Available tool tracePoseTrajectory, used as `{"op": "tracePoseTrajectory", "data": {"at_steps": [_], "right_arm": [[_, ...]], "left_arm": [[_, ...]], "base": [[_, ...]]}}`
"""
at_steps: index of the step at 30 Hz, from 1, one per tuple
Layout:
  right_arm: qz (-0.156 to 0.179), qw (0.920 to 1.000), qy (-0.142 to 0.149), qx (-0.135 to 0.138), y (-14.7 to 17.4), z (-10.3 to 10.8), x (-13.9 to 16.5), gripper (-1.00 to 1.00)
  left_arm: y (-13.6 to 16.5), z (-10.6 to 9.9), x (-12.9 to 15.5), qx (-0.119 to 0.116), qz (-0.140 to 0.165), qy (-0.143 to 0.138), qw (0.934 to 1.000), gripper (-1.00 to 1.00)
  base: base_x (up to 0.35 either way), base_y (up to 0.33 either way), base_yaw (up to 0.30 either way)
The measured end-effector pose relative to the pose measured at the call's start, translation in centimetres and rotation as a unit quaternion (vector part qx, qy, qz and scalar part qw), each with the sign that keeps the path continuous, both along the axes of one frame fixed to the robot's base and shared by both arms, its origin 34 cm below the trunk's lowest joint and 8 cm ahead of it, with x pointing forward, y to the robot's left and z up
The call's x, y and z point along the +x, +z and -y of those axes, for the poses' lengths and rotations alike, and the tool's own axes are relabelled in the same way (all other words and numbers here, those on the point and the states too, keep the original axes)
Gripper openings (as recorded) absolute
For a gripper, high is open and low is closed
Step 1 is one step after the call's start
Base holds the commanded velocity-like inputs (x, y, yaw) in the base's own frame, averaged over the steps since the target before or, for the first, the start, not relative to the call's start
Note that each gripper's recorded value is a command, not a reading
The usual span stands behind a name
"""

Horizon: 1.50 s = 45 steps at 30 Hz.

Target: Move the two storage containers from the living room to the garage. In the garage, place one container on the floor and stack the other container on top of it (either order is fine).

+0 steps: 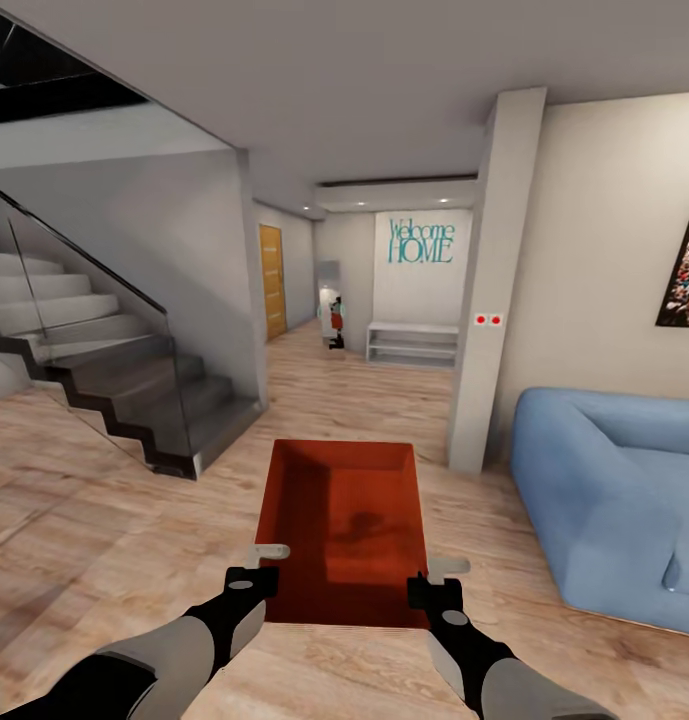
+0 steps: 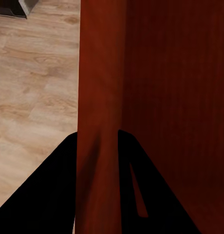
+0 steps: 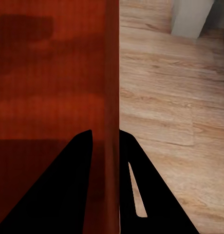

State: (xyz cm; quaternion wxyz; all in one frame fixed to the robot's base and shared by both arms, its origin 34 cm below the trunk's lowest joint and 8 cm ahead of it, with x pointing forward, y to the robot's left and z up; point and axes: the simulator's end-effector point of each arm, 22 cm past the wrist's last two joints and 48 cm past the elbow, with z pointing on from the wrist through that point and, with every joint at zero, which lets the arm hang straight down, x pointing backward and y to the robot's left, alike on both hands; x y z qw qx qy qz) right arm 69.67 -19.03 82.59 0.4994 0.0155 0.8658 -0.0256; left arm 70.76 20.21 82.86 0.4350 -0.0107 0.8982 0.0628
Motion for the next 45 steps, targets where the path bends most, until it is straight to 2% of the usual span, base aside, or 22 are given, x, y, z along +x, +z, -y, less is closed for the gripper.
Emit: {"op": "tracePoseTrajectory", "data": {"at_steps": [45], "right_arm": [[0.001,1.0000,-0.001,0.001,-0.08,0.07,-0.07,-1.00]], "left_arm": [[0.05,0.07,0.02,0.002,0.001,-0.001,1.0000,-1.00]], "base": [[0.322,0.087,0.000]]}}
